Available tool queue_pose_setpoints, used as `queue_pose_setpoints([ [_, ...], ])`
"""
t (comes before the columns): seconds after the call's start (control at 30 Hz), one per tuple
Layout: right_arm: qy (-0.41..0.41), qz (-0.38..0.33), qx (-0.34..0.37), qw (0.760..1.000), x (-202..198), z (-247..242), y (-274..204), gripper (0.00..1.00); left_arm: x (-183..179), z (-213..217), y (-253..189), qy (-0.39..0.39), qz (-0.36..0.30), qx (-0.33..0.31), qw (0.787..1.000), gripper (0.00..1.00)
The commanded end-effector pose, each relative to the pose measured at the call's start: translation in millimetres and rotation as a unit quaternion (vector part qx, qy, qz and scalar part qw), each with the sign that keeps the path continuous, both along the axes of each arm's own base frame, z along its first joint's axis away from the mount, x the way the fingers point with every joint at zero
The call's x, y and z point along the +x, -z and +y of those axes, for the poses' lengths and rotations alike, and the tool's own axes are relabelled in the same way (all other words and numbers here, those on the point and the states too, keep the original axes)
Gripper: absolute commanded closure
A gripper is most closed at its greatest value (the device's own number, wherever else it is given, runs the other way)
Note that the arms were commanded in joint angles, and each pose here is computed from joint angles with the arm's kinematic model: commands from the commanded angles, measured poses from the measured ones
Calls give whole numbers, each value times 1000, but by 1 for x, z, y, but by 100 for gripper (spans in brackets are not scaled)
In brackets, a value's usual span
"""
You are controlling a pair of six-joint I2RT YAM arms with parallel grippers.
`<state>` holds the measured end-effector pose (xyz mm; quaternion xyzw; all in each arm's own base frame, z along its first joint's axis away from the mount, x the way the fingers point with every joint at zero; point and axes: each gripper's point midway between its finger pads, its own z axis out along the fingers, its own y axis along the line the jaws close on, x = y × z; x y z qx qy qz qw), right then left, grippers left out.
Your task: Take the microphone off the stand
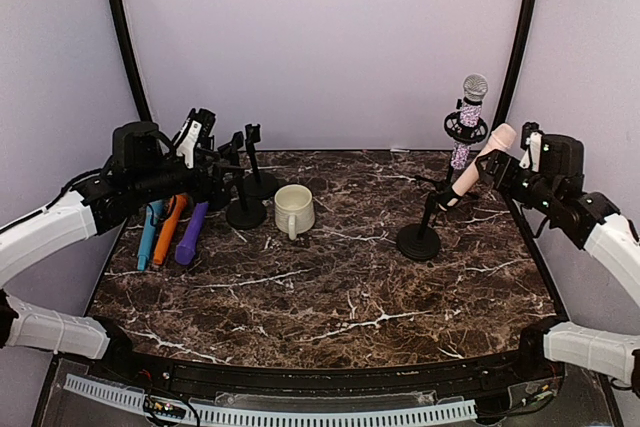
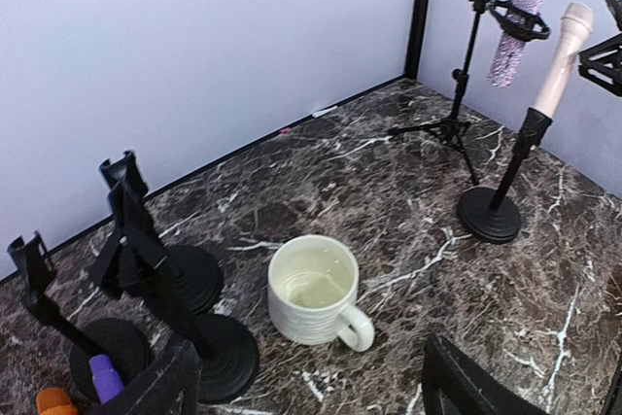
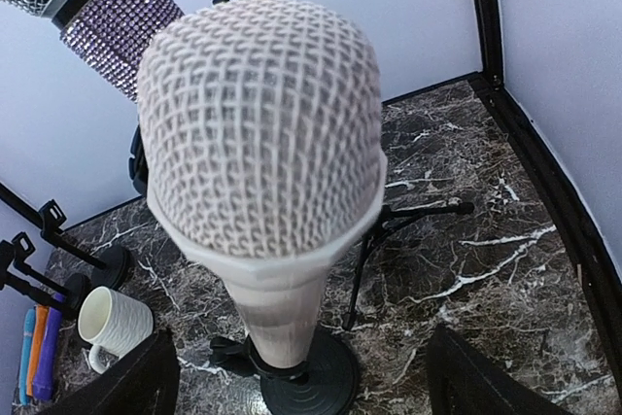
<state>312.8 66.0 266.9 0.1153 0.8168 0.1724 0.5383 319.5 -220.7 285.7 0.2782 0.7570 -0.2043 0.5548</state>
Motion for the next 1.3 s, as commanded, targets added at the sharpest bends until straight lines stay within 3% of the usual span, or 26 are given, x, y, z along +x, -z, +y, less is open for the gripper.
queue_pose_setpoints([
  [0.0, -27, -34, -11, 999, 16, 5, -28, 9, 9, 26, 17, -27, 13, -7, 1000, 19],
  [0.37, 2, -72, -32, 997, 33, -15, -69, 2, 8, 28, 12, -28, 3, -9, 1000, 19],
  [0.5, 9, -60, -32, 998, 39, -22, -69, 4, 8, 29, 11, -30, 3, -10, 999, 19],
  [0.97, -13, -49, -19, 999, 47, -18, -63, 26, 10, 28, 16, -31, 10, -8, 999, 19],
  [1.27, -35, -50, -14, 998, 42, -11, -68, 58, 10, 29, 18, -32, 11, -4, 999, 19],
])
